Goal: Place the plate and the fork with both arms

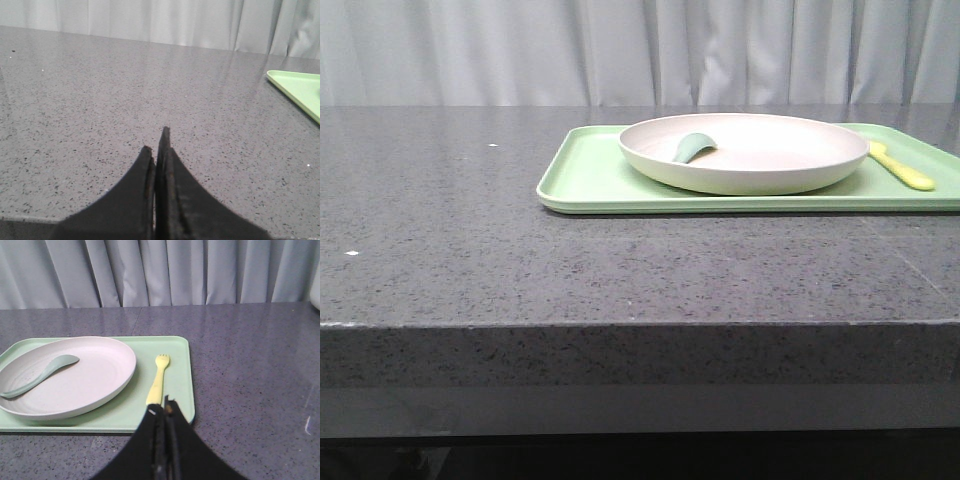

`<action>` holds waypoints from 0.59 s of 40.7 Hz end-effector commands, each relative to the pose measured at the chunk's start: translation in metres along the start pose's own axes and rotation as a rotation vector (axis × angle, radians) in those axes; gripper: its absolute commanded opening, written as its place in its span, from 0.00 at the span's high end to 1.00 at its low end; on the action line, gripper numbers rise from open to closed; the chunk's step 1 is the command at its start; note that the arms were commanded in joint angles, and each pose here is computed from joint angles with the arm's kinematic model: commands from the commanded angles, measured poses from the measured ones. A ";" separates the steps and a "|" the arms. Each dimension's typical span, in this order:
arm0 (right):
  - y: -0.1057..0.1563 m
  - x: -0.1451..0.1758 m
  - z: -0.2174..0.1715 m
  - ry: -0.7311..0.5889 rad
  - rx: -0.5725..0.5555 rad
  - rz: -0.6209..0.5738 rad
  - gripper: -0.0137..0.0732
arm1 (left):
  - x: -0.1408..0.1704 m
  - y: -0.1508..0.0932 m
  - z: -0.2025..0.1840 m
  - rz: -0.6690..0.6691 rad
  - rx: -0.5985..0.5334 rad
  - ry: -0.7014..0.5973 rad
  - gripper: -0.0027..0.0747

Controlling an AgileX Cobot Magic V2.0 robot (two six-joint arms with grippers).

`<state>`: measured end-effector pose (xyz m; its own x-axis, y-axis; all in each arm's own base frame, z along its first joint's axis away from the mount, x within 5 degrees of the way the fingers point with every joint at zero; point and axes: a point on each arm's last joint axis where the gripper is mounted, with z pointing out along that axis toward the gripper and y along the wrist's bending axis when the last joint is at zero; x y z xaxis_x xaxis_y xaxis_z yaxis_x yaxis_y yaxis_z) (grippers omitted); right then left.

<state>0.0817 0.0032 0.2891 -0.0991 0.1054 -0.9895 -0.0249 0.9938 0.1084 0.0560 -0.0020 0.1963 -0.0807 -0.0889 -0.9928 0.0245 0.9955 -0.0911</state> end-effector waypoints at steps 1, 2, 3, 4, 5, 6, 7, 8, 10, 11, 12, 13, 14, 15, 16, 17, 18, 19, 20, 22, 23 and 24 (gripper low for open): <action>0.001 -0.016 -0.001 -0.103 0.001 -0.012 0.92 | -0.009 0.000 -0.002 -0.012 0.006 -0.111 0.99; 0.001 -0.016 -0.001 -0.103 0.001 -0.012 0.92 | -0.009 0.000 -0.002 -0.012 0.006 -0.111 0.99; 0.001 -0.016 -0.001 -0.103 0.001 -0.012 0.92 | -0.009 0.000 -0.002 -0.012 0.006 -0.111 0.99; 0.001 -0.016 -0.001 -0.103 0.001 -0.012 0.92 | -0.009 0.000 -0.002 -0.012 0.006 -0.111 0.99; 0.001 -0.016 -0.001 -0.102 -0.006 -0.013 0.92 | -0.009 0.000 -0.002 -0.012 0.006 -0.111 0.99; 0.001 -0.016 -0.001 -0.102 -0.008 -0.013 0.92 | -0.009 0.000 -0.002 -0.012 0.006 -0.111 0.99; 0.002 -0.016 -0.001 -0.101 -0.013 -0.013 0.92 | -0.009 0.000 -0.002 -0.012 0.006 -0.111 0.99; 0.002 -0.016 -0.001 -0.103 -0.016 -0.013 0.92 | -0.009 0.000 -0.002 -0.012 0.006 -0.111 0.99; 0.002 -0.013 -0.001 -0.098 -0.016 -0.015 0.92 | -0.009 0.000 -0.002 -0.012 0.006 -0.111 0.99; 0.001 -0.011 0.000 -0.094 -0.014 -0.022 0.92 | -0.009 0.000 -0.002 -0.012 0.006 -0.111 0.99; 0.001 -0.009 0.000 -0.088 -0.014 -0.027 0.92 | -0.009 0.000 -0.002 -0.012 0.006 -0.111 0.99; 0.001 -0.006 0.001 -0.080 -0.012 -0.035 0.92 | -0.009 0.000 -0.002 -0.012 0.006 -0.111 0.99; 0.001 -0.004 0.001 -0.072 -0.010 -0.039 0.92 | -0.009 0.000 -0.002 -0.012 0.006 -0.111 0.99; 0.000 0.000 0.002 -0.061 -0.008 -0.047 0.92 | -0.009 0.000 -0.002 -0.012 0.006 -0.111 0.99; 0.000 0.004 0.002 -0.053 -0.006 -0.055 0.92 | -0.009 0.000 -0.002 -0.012 0.006 -0.111 0.99; -0.001 0.008 0.003 -0.042 -0.003 -0.069 0.92 | -0.009 0.000 -0.002 -0.012 0.006 -0.111 0.99; -0.002 0.012 0.002 -0.036 -0.001 -0.084 0.92 | -0.009 0.000 -0.002 -0.012 0.006 -0.111 0.99; -0.002 0.018 0.002 -0.027 0.001 -0.094 0.92 | -0.009 0.000 -0.002 -0.012 0.006 -0.111 0.99; -0.003 0.025 0.002 -0.016 0.003 -0.102 0.92 | -0.009 0.000 -0.002 -0.012 0.006 -0.111 0.99; -0.005 0.037 0.000 -0.001 0.004 -0.108 0.92 | -0.009 0.000 -0.002 -0.012 0.006 -0.111 0.99; -0.005 0.042 -0.001 0.001 0.004 -0.108 0.92 | -0.009 0.000 -0.002 -0.012 0.006 -0.111 0.99; -0.006 0.049 -0.002 0.013 0.005 -0.108 0.92 | -0.009 0.000 -0.002 -0.012 0.006 -0.111 0.99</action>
<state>0.0775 0.0029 0.2416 -0.1863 0.0225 -0.9822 -0.0299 0.9991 0.0285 0.0560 -0.0020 0.1967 -0.0765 -0.0890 -0.9931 0.0247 0.9955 -0.0911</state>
